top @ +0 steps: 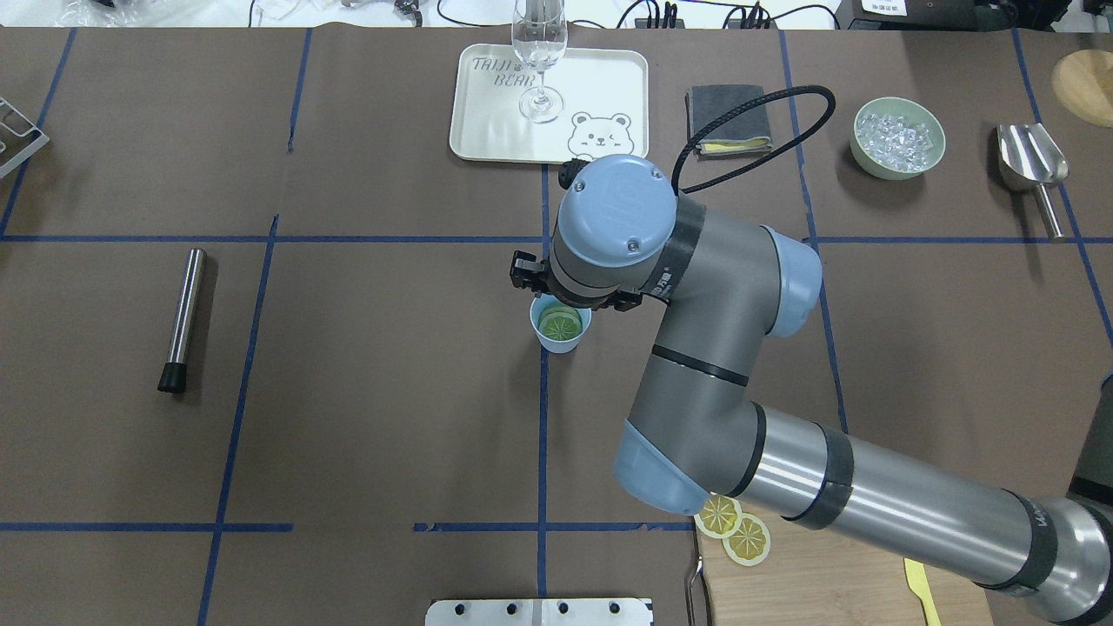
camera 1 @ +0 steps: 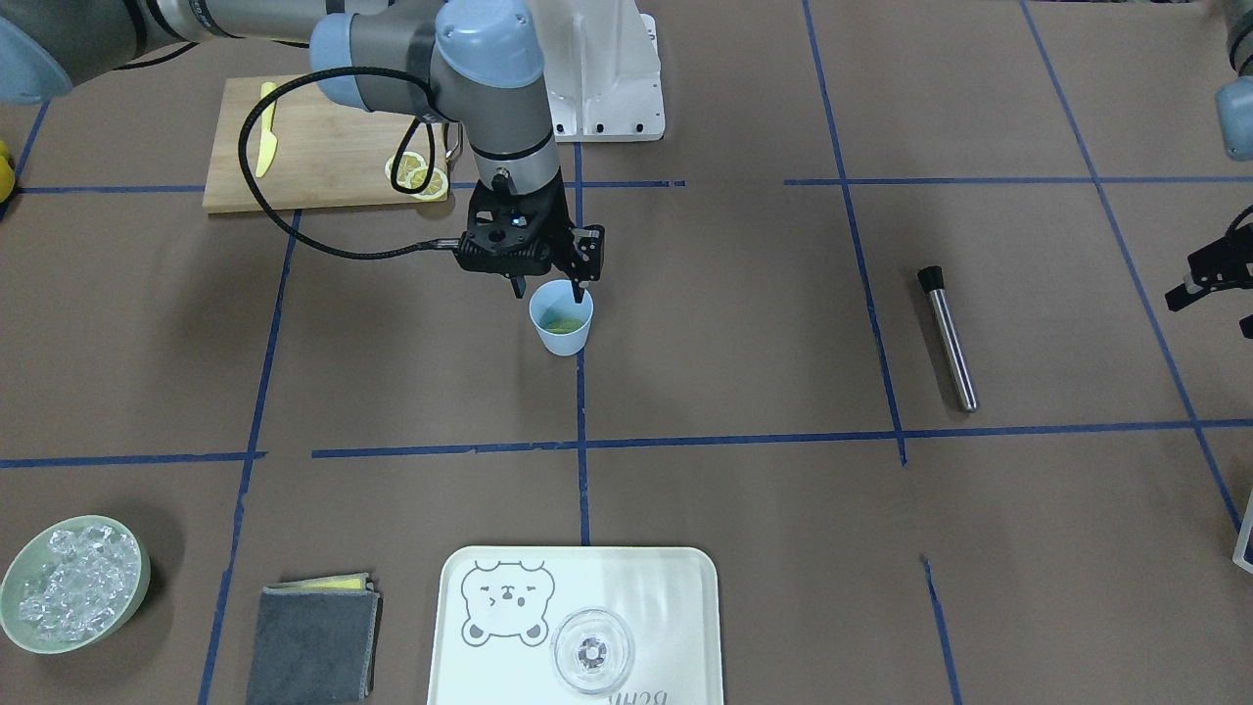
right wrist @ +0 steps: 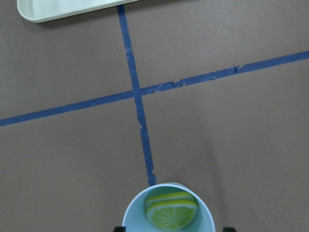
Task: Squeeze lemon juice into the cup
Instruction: 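Grasp the steel rod with the left gripper while the right arm withdraws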
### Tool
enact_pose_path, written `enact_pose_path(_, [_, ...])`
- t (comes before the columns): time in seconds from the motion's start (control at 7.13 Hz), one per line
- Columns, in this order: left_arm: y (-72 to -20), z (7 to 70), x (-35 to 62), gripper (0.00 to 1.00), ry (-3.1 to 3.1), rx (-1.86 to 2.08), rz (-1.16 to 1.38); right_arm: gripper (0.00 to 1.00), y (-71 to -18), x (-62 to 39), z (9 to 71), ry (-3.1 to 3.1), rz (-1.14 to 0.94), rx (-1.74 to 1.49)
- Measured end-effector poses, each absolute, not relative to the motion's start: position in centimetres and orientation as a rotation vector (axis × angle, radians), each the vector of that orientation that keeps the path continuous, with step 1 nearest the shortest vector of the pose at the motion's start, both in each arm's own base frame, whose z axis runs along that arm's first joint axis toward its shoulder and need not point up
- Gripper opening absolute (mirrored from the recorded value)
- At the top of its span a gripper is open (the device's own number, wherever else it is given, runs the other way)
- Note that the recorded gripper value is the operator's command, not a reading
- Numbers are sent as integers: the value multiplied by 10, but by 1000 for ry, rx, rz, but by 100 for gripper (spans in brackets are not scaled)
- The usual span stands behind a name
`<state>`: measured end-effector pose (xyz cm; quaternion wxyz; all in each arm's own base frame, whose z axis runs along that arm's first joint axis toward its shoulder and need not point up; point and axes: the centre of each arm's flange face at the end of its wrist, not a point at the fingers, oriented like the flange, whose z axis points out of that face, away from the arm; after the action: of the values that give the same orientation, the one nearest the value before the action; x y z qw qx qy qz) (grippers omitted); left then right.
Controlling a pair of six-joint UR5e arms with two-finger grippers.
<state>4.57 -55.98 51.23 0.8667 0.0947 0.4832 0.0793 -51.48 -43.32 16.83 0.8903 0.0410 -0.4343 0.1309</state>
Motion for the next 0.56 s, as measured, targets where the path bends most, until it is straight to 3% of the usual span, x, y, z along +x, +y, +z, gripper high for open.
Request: enact_pose_path(0.56, [-537,499,210,100,894,64,-40,100,-458,-353,257,-888,168,101])
